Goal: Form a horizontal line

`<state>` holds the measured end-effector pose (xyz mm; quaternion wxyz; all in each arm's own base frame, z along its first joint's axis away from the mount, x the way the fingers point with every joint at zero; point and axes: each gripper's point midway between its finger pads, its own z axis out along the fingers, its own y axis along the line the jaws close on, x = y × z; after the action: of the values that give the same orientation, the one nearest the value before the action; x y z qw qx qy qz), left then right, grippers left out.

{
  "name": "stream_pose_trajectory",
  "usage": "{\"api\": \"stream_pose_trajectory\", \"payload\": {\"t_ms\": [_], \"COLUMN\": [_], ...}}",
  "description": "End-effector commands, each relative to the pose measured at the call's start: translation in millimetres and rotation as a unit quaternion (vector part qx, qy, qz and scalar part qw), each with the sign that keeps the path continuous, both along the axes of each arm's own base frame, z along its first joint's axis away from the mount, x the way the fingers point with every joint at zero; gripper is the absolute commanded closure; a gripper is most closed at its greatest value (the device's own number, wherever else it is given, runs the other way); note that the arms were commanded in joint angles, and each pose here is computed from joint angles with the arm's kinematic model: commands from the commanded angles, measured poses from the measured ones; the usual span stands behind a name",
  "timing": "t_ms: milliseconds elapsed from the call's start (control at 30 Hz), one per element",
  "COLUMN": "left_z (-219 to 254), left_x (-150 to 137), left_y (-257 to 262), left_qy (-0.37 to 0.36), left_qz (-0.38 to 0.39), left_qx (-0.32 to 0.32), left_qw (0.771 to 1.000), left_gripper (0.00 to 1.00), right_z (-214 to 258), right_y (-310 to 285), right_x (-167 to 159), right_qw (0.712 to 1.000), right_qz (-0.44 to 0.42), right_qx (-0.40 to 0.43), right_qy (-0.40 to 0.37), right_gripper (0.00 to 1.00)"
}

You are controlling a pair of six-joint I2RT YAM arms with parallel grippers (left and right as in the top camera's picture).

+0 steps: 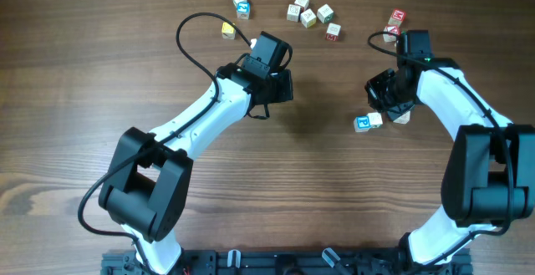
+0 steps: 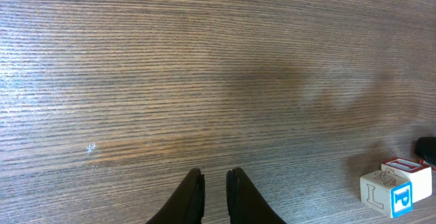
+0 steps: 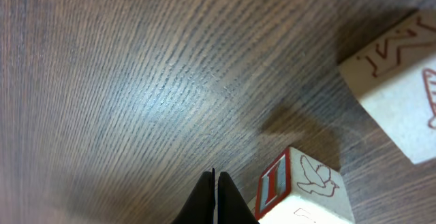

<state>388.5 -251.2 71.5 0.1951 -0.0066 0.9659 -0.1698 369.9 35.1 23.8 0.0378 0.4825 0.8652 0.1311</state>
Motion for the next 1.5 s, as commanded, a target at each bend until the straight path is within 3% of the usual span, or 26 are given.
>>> {"api": "stream_pose_trajectory", "payload": {"t_ms": [0, 200, 300, 567, 1200, 1300, 1467], "left_z": [-4, -7, -8, -8, -9, -9, -9], "left_x": [1, -6, -7, -7, -8, -8, -8], "left_y": [0, 1, 2, 2, 3, 3, 4], "left_qy": [0.000, 0.013, 0.017, 0.016, 0.019, 0.019, 0.019], "left_qz": [0.000, -0.002, -0.002, -0.002, -0.002, -0.002, -0.001], "left_qx": [0.007, 0.011, 0.013, 0.013, 0.015, 0.015, 0.015], "left_qw": [1.000, 1.000, 1.000, 1.000, 1.000, 1.000, 1.000], "left_gripper": [0.83, 0.81, 0.66, 0.52, 0.49, 0.44, 0.43], "right_z": [-10, -10, -10, -10, -12, -12, -13], "right_y": [9, 17, 15, 14, 14, 14, 12], "right_x": [-6, -7, -6, -5, -20, -21, -21], "right_qw": [0.999, 0.999, 0.999, 0.999, 0.999, 0.999, 0.997], "right_qz": [-0.041, -0.028, -0.029, -0.028, -0.017, -0.014, -0.044], "right_qx": [0.007, 0.001, -0.005, -0.008, -0.011, -0.011, -0.014], "right_qy": [0.025, 0.024, 0.021, 0.019, 0.047, 0.049, 0.055], "right_gripper": [0.96, 0.96, 0.96, 0.95, 0.96, 0.96, 0.96]}}
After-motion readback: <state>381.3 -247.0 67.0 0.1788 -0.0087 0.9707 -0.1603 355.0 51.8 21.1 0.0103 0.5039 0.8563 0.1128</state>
